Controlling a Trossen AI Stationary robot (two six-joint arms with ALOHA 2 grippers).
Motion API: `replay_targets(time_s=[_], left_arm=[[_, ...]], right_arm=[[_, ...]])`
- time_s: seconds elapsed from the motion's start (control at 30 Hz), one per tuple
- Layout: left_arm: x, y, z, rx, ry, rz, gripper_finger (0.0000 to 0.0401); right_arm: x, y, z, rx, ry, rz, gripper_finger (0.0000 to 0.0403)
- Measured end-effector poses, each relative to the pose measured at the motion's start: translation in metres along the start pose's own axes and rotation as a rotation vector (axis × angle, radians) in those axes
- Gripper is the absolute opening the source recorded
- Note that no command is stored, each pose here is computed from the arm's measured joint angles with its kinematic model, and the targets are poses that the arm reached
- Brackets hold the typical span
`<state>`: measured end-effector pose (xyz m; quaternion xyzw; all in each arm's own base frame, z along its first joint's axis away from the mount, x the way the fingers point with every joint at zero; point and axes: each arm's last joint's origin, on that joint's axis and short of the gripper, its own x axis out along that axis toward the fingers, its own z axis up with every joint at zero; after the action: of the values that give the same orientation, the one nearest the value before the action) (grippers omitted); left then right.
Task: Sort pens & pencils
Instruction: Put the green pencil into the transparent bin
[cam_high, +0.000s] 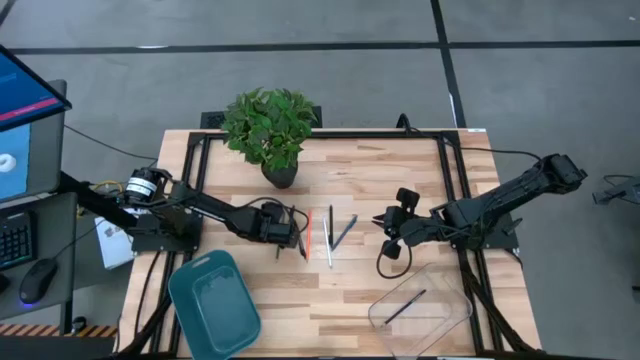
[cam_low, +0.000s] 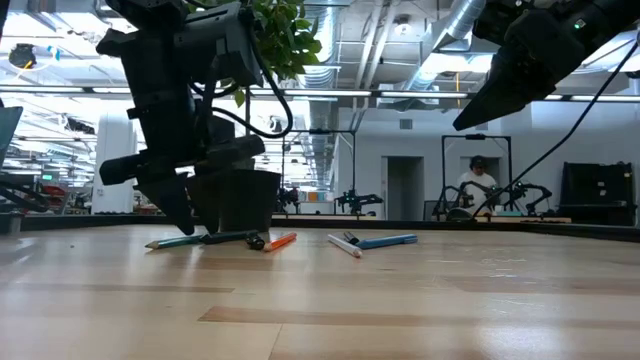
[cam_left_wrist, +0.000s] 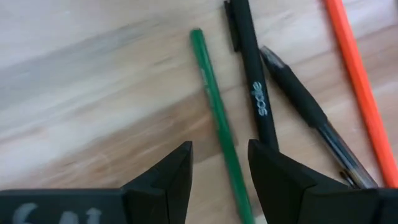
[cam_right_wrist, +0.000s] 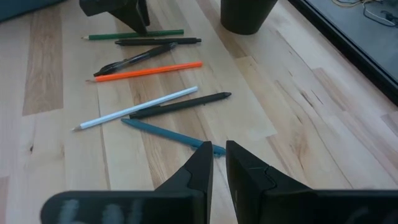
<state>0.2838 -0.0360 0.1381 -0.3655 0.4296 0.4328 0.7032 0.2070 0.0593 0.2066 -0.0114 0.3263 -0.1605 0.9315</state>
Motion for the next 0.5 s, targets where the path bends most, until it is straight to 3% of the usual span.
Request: replay_targets(time_s=[0.5], left_arm=[[0.0087, -0.0038, -0.0067, 0.043, 0.039, 0.0, 0.0146]], right_arm=[[0.0, -0.0001, -0.0003, -0.002, 0.002, -0.001, 0.0068]])
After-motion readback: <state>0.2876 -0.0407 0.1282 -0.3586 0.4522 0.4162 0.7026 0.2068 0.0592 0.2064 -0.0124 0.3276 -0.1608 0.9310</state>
